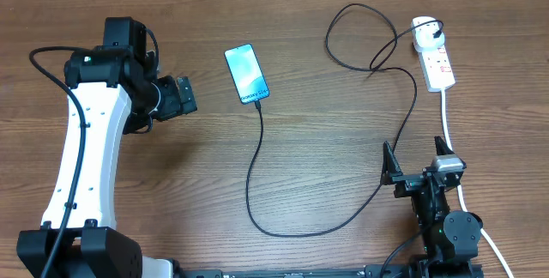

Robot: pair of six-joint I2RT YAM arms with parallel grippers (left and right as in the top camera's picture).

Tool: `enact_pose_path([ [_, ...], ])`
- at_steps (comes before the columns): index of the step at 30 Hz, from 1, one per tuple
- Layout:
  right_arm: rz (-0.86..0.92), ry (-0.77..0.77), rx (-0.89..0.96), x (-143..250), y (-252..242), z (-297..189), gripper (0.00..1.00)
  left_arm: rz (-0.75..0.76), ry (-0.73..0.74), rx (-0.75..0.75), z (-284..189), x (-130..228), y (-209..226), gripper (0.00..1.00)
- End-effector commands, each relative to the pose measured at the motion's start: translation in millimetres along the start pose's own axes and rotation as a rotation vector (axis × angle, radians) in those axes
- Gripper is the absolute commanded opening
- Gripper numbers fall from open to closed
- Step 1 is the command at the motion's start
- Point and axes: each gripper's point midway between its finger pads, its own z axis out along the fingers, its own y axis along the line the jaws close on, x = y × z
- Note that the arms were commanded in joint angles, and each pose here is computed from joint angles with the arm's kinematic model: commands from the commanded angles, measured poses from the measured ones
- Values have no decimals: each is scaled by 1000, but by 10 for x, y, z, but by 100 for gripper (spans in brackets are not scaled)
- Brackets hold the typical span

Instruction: Plug charger to phone and switch on socket

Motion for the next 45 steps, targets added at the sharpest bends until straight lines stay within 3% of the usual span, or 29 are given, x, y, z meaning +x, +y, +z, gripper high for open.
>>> enact_pose_path([
  [1, -7, -6, 4, 12, -5, 0, 100, -16, 5, -11, 16, 12, 39, 100],
  [29, -7, -6, 4, 12, -5, 0, 100, -16, 7, -12, 18, 15, 41, 100],
  [45, -7, -7, 4, 11, -5, 0, 100, 39, -197, 64, -185, 125, 31, 99],
])
